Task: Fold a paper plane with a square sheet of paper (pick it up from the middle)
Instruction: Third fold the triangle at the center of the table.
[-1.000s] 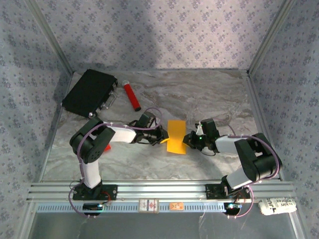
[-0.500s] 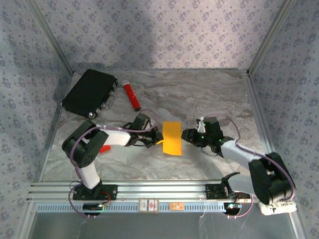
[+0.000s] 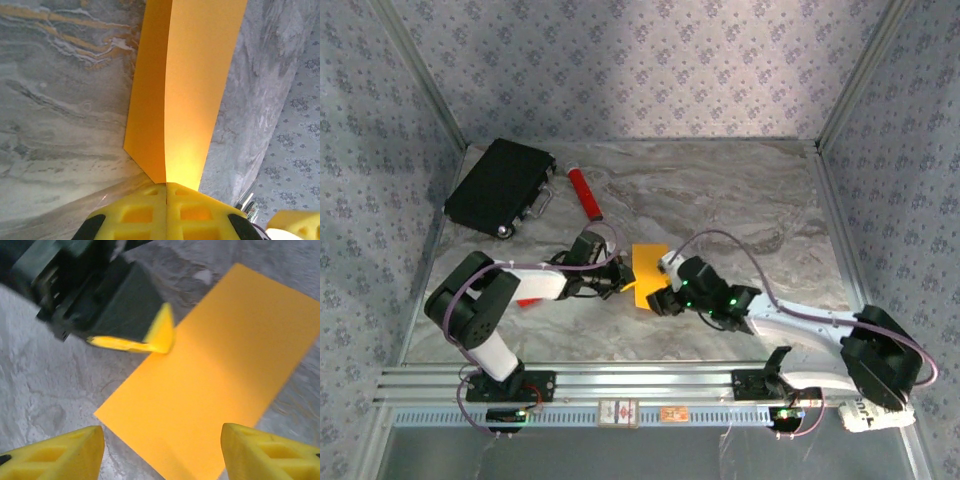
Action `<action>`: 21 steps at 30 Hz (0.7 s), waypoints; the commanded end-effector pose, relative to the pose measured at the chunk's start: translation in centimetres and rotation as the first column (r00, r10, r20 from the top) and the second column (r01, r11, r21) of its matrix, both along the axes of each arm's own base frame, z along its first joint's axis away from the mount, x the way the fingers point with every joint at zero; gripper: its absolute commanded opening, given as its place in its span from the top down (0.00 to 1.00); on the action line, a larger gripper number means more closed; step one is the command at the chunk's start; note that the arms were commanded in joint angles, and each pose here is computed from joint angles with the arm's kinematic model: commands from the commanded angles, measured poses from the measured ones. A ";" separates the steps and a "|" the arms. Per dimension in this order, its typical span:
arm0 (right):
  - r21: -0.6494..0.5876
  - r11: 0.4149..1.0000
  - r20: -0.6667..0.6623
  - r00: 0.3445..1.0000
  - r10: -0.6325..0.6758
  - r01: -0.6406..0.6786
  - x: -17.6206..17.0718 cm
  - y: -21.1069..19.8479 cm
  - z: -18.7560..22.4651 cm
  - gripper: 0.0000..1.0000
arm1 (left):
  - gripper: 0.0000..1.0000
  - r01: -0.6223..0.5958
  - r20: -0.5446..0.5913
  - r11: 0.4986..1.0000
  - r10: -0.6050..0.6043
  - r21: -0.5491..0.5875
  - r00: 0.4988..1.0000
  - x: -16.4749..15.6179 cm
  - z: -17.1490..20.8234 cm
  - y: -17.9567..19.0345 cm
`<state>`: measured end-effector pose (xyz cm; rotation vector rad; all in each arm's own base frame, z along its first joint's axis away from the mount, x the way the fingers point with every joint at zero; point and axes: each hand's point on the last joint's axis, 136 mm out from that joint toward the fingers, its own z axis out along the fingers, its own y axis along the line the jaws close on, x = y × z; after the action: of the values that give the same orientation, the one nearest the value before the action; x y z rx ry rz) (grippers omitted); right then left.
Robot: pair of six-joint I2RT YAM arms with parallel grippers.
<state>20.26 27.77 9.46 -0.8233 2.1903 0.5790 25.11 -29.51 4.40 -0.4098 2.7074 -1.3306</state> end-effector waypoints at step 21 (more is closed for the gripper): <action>-0.258 0.955 0.361 0.902 0.237 -0.148 -2.4 3.4 -0.5 0.38 | 1.00 -0.014 0.029 0.999 0.015 -0.042 0.999 0.5 1.4 -0.1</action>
<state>18.34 30.98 9.24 -1.1330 1.8562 0.2415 25.25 -29.53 4.84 -0.4144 2.6925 -1.3431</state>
